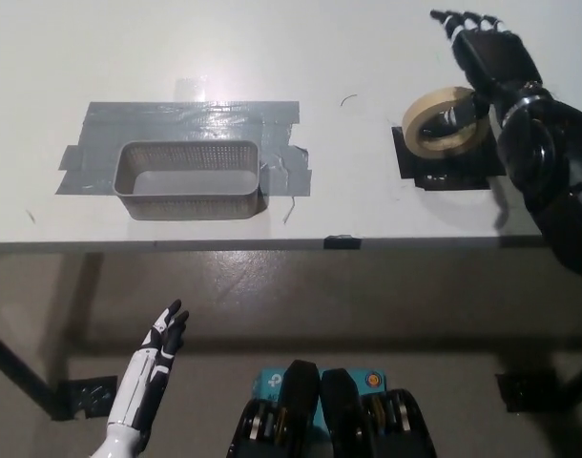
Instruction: The robot picks the tape placed on the black area with right hand and places it in the small grey container.
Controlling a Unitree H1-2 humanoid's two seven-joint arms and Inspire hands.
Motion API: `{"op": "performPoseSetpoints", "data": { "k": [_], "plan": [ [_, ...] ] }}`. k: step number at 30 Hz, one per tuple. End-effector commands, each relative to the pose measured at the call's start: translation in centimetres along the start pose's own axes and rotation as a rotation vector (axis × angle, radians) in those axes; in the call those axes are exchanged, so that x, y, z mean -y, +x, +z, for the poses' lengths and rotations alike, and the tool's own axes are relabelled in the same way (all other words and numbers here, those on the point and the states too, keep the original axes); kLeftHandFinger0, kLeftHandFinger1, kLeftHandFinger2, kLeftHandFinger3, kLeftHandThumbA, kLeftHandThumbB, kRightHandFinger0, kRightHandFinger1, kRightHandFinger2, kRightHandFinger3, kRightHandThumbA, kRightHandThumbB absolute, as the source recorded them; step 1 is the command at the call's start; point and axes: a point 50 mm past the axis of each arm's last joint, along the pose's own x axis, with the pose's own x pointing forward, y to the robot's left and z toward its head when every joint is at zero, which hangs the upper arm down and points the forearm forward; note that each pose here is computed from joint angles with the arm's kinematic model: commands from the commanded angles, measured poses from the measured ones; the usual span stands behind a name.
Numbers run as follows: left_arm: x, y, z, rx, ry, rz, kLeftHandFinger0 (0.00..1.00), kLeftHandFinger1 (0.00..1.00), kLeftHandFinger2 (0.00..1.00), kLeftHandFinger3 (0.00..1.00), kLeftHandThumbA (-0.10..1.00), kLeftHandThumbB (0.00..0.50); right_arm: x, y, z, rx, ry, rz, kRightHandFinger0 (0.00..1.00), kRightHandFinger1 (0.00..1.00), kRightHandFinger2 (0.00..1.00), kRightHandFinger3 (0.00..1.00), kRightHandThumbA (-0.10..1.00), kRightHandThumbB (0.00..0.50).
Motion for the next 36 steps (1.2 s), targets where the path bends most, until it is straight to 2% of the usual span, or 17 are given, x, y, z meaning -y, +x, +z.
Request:
{"op": "performPoseSetpoints", "data": {
  "k": [1, 7, 17, 19, 20, 21, 22, 23, 24, 26, 27, 30, 31, 32, 33, 35, 36],
  "plan": [
    [-0.6, 0.4, 0.9, 0.036, 0.023, 0.0, 1.0, 1.0, 1.0, 1.0, 1.0, 0.038, 3.7, 1.4, 1.0, 0.002, -0.045, 0.038, 1.0, 1.0, 1.0, 1.0, 0.91, 0.5],
    [-0.6, 0.5, 0.9, 0.034, 0.013, -0.003, 1.0, 1.0, 1.0, 1.0, 1.0, 0.034, 4.0, 2.6, 1.1, -0.049, -0.057, 0.192, 1.0, 1.0, 1.0, 1.0, 0.77, 0.5],
    [-0.2, 0.5, 1.0, 0.037, 0.014, -0.015, 1.0, 1.0, 1.0, 1.0, 0.98, 0.017, 2.1, 4.6, 1.1, -0.123, -0.185, 0.169, 1.0, 1.0, 1.0, 1.0, 0.67, 0.5],
    [-0.2, 0.7, 1.1, 0.036, 0.015, -0.017, 1.0, 1.0, 1.0, 1.0, 0.99, 0.02, 1.7, 4.8, 1.3, -0.135, -0.267, 0.152, 1.0, 1.0, 1.0, 1.0, 0.45, 0.428],
    [-0.1, 0.8, 1.1, 0.038, 0.015, -0.015, 1.0, 1.0, 1.0, 1.0, 0.99, 0.02, 1.2, 4.9, 1.4, -0.134, -0.303, 0.144, 1.0, 1.0, 1.0, 1.0, 0.22, 0.357],
    [-0.1, 0.7, 1.1, 0.04, 0.015, -0.016, 1.0, 1.0, 1.0, 1.0, 1.0, 0.024, 0.6, 4.8, 1.2, -0.125, -0.344, 0.135, 0.96, 0.72, 0.7, 1.0, -0.02, 0.269],
    [-0.1, 0.6, 1.1, 0.043, 0.014, -0.018, 1.0, 1.0, 1.0, 1.0, 1.0, 0.024, 0.0, 4.6, 0.9, -0.112, -0.367, 0.125, 0.4, 0.46, 0.62, 1.0, -0.09, 0.317],
    [0.0, 0.7, 1.1, 0.045, 0.014, -0.021, 1.0, 1.0, 1.0, 1.0, 1.0, 0.024, -0.1, 4.6, 0.7, -0.111, -0.368, 0.121, 0.28, 0.37, 0.55, 0.91, -0.1, 0.317],
    [0.0, 0.8, 1.2, 0.049, 0.011, -0.024, 1.0, 1.0, 1.0, 1.0, 1.0, 0.024, -0.7, 4.2, 0.2, -0.055, -0.384, 0.043, 0.02, 0.04, 0.21, 0.56, -0.1, 0.351],
    [0.0, 1.2, 1.5, 0.058, 0.013, -0.028, 1.0, 1.0, 1.0, 1.0, 1.0, 0.029, -0.7, 4.0, -0.2, -0.021, -0.373, -0.023, 0.0, 0.0, 0.06, 0.33, -0.1, 0.31],
    [-0.1, 1.2, 1.5, 0.06, 0.014, -0.028, 1.0, 1.0, 1.0, 1.0, 1.0, 0.029, -0.8, 4.0, -0.2, -0.018, -0.361, -0.032, 0.0, 0.06, 0.14, 0.27, -0.1, 0.298],
    [-0.3, 1.5, 1.5, 0.069, 0.01, -0.027, 1.0, 1.0, 1.0, 1.0, 0.98, 0.026, -1.0, 3.8, 0.1, 0.03, -0.301, -0.084, 0.0, 0.39, 0.75, 0.2, -0.1, 0.205],
    [-0.4, 1.5, 1.5, 0.067, 0.011, -0.028, 1.0, 1.0, 1.0, 1.0, 0.96, 0.022, -1.0, 3.8, 0.1, 0.045, -0.276, -0.107, 0.01, 0.47, 0.88, 0.2, -0.1, 0.178],
    [-0.4, 1.6, 1.5, 0.065, 0.012, -0.031, 1.0, 1.0, 1.0, 1.0, 0.95, 0.028, -1.0, 3.7, 0.2, 0.045, -0.246, -0.113, 0.07, 0.57, 0.98, 0.28, -0.1, 0.15],
    [-0.4, 1.6, 1.5, 0.065, 0.011, -0.032, 1.0, 1.0, 1.0, 1.0, 0.94, 0.022, -0.9, 3.7, 0.2, 0.052, -0.233, -0.12, 0.09, 0.61, 0.97, 0.39, -0.1, 0.137],
    [-0.4, 1.6, 1.4, 0.064, 0.015, -0.032, 1.0, 1.0, 1.0, 1.0, 0.93, 0.023, -0.6, 3.8, 0.5, 0.077, -0.176, -0.146, 0.1, 0.6, 0.98, 0.75, -0.1, 0.125],
    [-0.4, 1.6, 1.3, 0.067, 0.021, -0.031, 1.0, 1.0, 1.0, 1.0, 0.93, 0.023, -0.4, 3.8, 0.8, 0.087, -0.161, -0.162, 0.1, 0.6, 0.98, 0.86, -0.1, 0.127]
  ]
}}
